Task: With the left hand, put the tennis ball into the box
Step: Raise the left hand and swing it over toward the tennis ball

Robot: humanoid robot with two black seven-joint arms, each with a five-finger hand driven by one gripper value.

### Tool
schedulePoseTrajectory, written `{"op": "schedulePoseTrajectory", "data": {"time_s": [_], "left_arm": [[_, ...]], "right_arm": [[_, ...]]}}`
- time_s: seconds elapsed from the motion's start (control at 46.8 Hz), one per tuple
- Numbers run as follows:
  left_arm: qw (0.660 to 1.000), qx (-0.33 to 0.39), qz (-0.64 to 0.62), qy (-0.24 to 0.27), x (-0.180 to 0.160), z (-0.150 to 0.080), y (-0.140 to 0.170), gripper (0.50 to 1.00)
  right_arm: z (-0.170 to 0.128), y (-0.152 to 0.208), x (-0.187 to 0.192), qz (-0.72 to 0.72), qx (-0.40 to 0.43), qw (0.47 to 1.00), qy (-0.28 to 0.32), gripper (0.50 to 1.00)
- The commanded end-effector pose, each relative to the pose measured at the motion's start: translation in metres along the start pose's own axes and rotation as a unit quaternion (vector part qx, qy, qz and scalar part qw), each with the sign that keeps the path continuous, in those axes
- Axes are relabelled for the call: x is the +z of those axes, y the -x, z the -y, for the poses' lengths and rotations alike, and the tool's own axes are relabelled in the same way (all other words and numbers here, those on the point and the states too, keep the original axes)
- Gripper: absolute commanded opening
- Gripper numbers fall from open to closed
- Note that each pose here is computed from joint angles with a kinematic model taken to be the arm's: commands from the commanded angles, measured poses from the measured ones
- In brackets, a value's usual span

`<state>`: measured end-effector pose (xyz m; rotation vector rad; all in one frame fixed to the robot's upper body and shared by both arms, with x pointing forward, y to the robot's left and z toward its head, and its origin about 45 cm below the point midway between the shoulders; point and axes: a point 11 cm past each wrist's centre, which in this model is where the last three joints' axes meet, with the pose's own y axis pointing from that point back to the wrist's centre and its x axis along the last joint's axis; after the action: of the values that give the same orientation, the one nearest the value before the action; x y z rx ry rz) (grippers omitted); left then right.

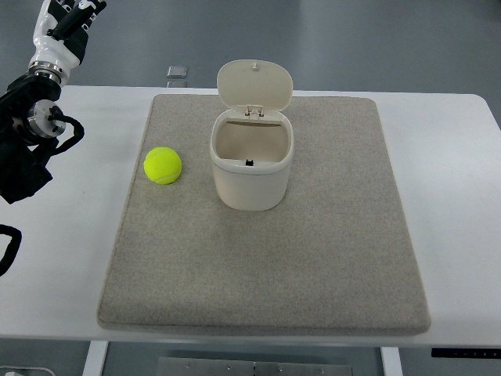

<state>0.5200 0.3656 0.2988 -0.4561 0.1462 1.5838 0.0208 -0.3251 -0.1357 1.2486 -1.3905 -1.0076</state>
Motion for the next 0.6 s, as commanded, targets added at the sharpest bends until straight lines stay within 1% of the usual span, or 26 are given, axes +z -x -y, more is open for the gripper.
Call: {"op": "schedulePoseTrajectory", "data": {"time_s": [0.0,0.427,0.47,0.513,0.577], "left_arm": [[1.0,0.001,0.0,-0.001,-0.001,-0.001,-0.001,0.879],[1.0,-0.002,0.004,-0.001,-0.001,0.0,0.002,0.881],[1.0,-0.023,-0.002,-0.007,-0.006,-0.001,0.011,0.879],[0.999,-0.036,0.003,-0.005,0.0,0.0,0.017,0.879],[0.999,-0.044,0.019,0.001,0.015,0.001,0.013,0.879]], "right_arm": [[0.0,0.0,0.0,0.0,0.0,1.0,0.0,0.938],[0.0,0.0,0.0,0.0,0.0,1.0,0.0,0.938],[0.0,0.0,0.0,0.0,0.0,1.0,0.0,0.938],[0.0,0.0,0.0,0.0,0.0,1.0,0.0,0.938],[0.0,0.0,0.0,0.0,0.0,1.0,0.0,0.938]]}}
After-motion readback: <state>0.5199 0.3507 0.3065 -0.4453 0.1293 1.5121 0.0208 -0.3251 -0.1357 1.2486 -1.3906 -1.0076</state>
